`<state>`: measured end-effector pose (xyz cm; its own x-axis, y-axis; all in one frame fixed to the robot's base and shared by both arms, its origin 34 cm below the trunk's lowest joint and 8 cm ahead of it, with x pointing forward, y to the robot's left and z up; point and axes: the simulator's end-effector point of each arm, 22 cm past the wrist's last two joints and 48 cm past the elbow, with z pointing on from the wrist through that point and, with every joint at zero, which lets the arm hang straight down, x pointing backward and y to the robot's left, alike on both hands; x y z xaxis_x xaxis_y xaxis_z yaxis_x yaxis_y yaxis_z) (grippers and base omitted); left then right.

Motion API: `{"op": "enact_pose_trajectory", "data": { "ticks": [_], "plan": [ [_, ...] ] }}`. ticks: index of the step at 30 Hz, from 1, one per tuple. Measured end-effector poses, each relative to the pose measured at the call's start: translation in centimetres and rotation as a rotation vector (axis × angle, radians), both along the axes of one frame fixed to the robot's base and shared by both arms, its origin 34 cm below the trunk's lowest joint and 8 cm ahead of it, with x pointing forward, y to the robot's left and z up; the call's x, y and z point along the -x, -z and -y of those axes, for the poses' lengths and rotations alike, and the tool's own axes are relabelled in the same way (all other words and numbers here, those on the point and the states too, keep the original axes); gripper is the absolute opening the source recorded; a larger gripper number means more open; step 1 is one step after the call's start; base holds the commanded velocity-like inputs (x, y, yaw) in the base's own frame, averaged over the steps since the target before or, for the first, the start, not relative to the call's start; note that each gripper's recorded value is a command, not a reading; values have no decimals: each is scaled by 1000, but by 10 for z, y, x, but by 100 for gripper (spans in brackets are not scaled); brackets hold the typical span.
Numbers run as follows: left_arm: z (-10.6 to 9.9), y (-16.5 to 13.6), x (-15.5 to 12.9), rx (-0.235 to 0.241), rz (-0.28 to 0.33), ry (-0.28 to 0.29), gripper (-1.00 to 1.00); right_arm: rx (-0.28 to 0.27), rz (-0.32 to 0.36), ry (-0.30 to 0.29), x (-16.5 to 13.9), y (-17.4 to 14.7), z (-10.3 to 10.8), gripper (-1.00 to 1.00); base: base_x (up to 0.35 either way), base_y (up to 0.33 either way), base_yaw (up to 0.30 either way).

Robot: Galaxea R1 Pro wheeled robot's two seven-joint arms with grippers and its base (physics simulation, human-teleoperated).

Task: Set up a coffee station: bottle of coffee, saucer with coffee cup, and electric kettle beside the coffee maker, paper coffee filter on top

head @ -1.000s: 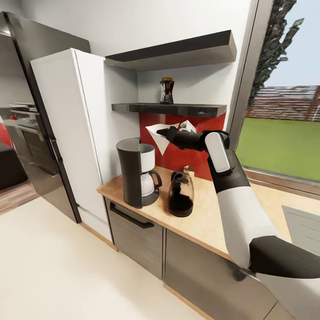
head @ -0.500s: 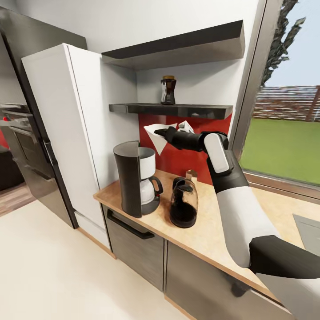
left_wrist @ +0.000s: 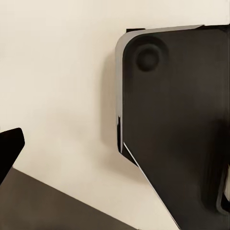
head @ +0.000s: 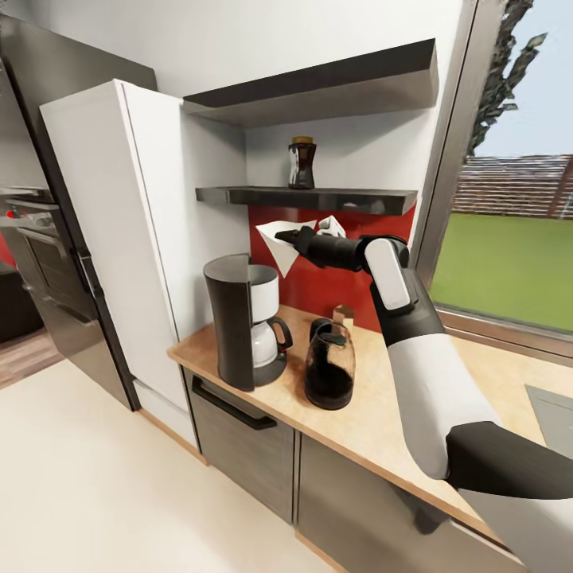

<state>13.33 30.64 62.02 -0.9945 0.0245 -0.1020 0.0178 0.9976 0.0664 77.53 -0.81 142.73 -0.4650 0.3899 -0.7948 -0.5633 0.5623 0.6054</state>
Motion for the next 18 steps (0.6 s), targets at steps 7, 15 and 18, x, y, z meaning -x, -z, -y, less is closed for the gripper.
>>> {"op": "enact_pose_trajectory", "data": {
  "ticks": [7, 15, 18],
  "plan": [
    [2, 0, -4, 2, 11, 2, 100, 3, -2, -1, 2, -1, 0, -100, 237, 203, 0],
    [1, 0, -6, 2, 15, 1, 100, 4, -6, -2, 3, -1, -1, -100, 38, 34, 0],
    [1, 0, -6, 1, 15, 1, 100, 3, -6, -2, 3, -1, -1, -100, 0, 0, 0]
  ]
}}
